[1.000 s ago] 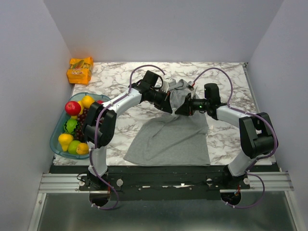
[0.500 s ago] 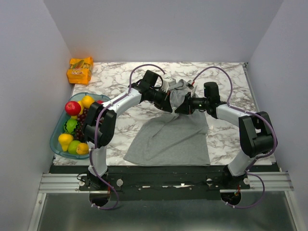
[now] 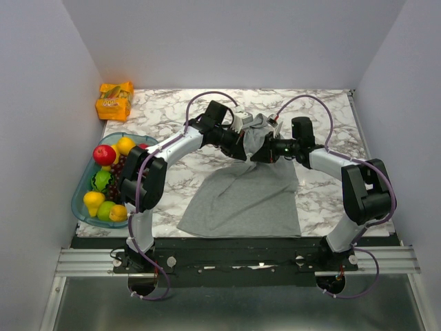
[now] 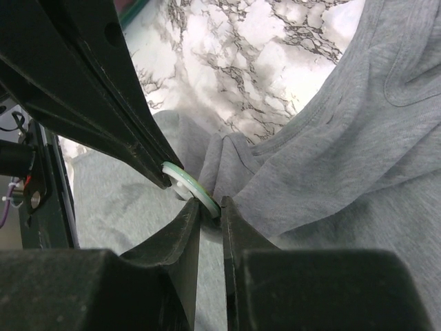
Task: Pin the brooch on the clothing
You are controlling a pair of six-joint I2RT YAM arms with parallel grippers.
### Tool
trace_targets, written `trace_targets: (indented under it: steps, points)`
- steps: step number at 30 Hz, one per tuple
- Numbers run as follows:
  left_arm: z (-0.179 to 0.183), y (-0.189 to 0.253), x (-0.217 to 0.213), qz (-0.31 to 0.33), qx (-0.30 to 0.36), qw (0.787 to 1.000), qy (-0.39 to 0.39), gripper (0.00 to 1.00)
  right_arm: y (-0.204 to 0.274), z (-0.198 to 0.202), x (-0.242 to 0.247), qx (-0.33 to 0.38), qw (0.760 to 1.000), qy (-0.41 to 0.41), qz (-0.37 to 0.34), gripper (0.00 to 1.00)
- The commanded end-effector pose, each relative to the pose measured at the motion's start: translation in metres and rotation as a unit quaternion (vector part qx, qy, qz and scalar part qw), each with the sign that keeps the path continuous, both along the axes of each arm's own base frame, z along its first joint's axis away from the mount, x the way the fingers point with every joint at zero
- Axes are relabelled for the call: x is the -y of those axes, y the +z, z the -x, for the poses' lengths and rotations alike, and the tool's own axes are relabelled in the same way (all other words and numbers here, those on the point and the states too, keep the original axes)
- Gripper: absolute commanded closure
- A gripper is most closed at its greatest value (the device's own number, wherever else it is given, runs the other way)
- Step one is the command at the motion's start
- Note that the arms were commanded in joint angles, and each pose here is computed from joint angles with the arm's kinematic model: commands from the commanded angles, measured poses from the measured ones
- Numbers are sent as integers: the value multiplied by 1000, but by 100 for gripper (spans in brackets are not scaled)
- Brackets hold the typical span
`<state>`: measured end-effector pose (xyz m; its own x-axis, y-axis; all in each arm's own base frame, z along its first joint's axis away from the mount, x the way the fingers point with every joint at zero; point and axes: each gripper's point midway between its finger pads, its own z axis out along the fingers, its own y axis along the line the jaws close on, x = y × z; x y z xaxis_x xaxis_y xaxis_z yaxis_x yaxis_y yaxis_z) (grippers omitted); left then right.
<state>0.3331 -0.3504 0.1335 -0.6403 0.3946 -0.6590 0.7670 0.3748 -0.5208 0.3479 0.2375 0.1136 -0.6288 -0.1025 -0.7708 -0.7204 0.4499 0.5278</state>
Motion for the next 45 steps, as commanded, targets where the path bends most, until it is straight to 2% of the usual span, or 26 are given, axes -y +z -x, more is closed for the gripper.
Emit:
trace_targets:
  steps: [1,6,9,12,13,15,17,18,19,25,28,32,36,38,39,41,42,43,45]
  points:
    - [20,14,20,7,5,999,-31,100,18,-20,4,42,999,-28,-12,76]
    - [13,7,17,-11,7,1000,-10,100,24,-16,2,53,998,-16,-24,75]
    - [8,5,15,-26,19,999,3,100,27,-13,2,56,998,-12,-29,68]
    - [10,6,15,-30,26,999,1,98,33,-11,3,64,997,-15,-31,51]
    - [10,7,16,-28,28,999,1,78,35,-11,4,68,997,-18,-30,45]
    - [9,11,16,-25,29,999,5,57,39,-9,6,73,997,-23,-30,42]
    - [6,16,14,-30,38,999,15,22,43,-8,10,76,996,-31,-29,39]
    - [3,17,12,-35,45,998,22,14,49,-7,12,83,996,-35,-31,38]
    - [-1,19,8,-38,50,998,30,1,49,-6,14,83,995,-40,-30,36]
    - [-36,45,-23,-39,89,991,97,1,65,-13,25,95,991,-93,-22,35]
    - [-71,51,-47,-40,96,979,177,1,64,-31,39,77,985,-153,10,35]
    - [-119,30,-75,-61,81,958,268,1,73,-51,46,66,977,-200,20,35]
    - [-158,-17,-98,-95,50,942,319,3,79,-70,49,51,971,-233,24,35]
    - [-175,-18,-99,-102,65,935,333,5,86,-75,47,51,971,-233,18,35]
    - [-181,-33,-100,-114,61,933,336,6,85,-76,46,47,972,-230,17,35]
    - [-198,-24,-96,-110,74,930,343,10,89,-74,43,45,974,-223,11,35]
    - [-205,-41,-96,-122,68,928,345,14,89,-73,43,45,974,-221,13,35]
    - [-215,-29,-94,-117,77,927,347,17,92,-72,44,49,974,-221,12,35]
    - [-223,-46,-91,-127,68,928,344,23,88,-68,45,46,974,-219,19,35]
